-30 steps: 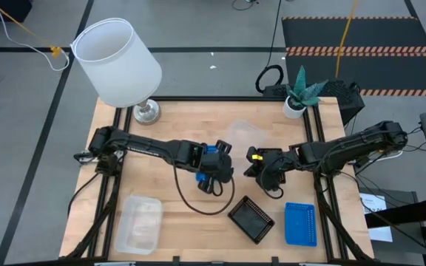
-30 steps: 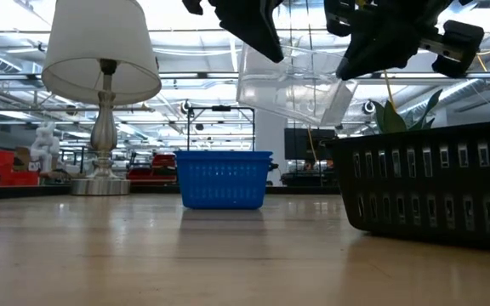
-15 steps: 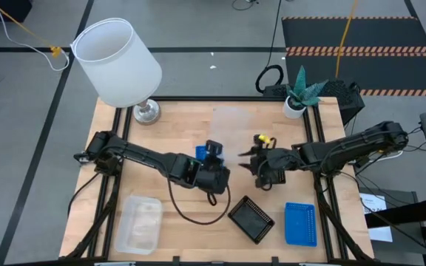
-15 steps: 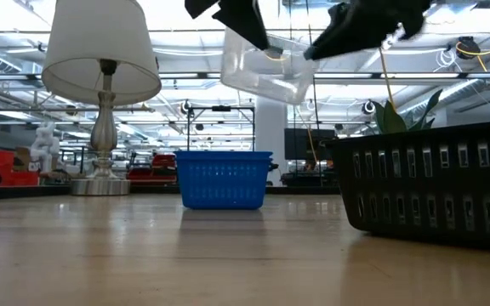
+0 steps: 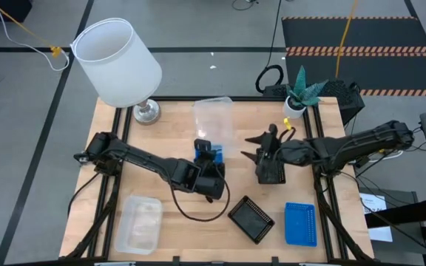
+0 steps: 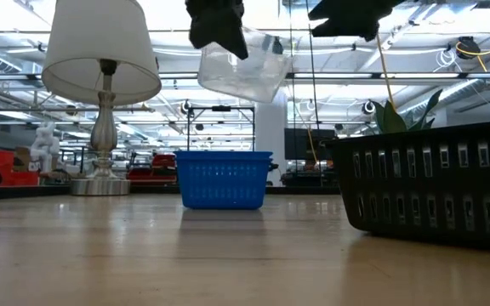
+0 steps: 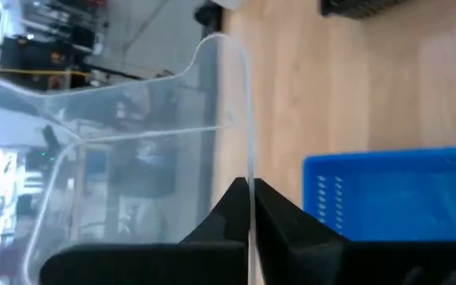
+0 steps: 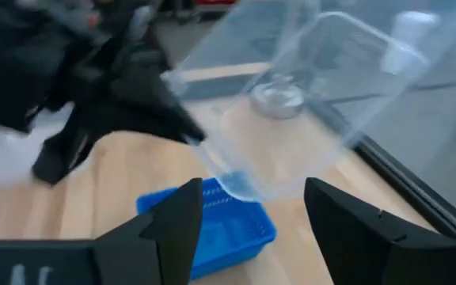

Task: Stack baskets by color
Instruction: Stack the top transparent bin on the bottom transparent bin

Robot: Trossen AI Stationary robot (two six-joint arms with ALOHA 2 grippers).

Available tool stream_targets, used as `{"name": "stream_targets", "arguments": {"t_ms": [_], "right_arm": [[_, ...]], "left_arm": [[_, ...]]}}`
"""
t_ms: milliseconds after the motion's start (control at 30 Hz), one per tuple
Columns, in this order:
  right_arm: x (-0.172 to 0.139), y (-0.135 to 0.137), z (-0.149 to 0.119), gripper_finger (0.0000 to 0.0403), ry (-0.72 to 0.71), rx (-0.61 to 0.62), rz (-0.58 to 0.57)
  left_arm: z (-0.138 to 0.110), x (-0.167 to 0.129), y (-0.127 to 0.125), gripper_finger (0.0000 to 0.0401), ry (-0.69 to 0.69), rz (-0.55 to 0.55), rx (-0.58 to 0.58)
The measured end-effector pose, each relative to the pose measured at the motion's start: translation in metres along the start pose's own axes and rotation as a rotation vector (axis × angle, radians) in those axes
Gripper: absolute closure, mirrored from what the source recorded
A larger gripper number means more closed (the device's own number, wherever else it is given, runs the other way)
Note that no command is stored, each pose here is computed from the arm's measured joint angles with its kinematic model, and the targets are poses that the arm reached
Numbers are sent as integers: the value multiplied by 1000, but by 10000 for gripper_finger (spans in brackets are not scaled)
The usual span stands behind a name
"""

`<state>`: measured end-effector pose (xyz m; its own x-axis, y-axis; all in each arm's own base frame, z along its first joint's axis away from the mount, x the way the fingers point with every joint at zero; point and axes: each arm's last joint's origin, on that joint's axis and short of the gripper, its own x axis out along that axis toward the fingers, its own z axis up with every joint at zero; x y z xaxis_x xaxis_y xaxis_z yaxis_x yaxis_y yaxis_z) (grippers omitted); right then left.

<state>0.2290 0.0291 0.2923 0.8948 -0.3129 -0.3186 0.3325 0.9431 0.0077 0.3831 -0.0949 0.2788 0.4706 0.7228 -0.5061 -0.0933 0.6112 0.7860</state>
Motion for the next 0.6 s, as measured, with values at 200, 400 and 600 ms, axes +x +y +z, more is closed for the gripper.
{"name": "stream_targets", "arguments": {"t_ms": [200, 400, 600], "right_arm": [[0, -8, 4, 181, -42, 108, -108], [1, -6, 9, 181, -99, 157, -95], [1, -5, 12, 181, -123, 258, -70]], "left_arm": [[12, -10, -2, 399, -80, 84, 3], [18, -8, -10, 399, -89, 166, 53], [18, 2, -25, 399, -22, 295, 180]]}}
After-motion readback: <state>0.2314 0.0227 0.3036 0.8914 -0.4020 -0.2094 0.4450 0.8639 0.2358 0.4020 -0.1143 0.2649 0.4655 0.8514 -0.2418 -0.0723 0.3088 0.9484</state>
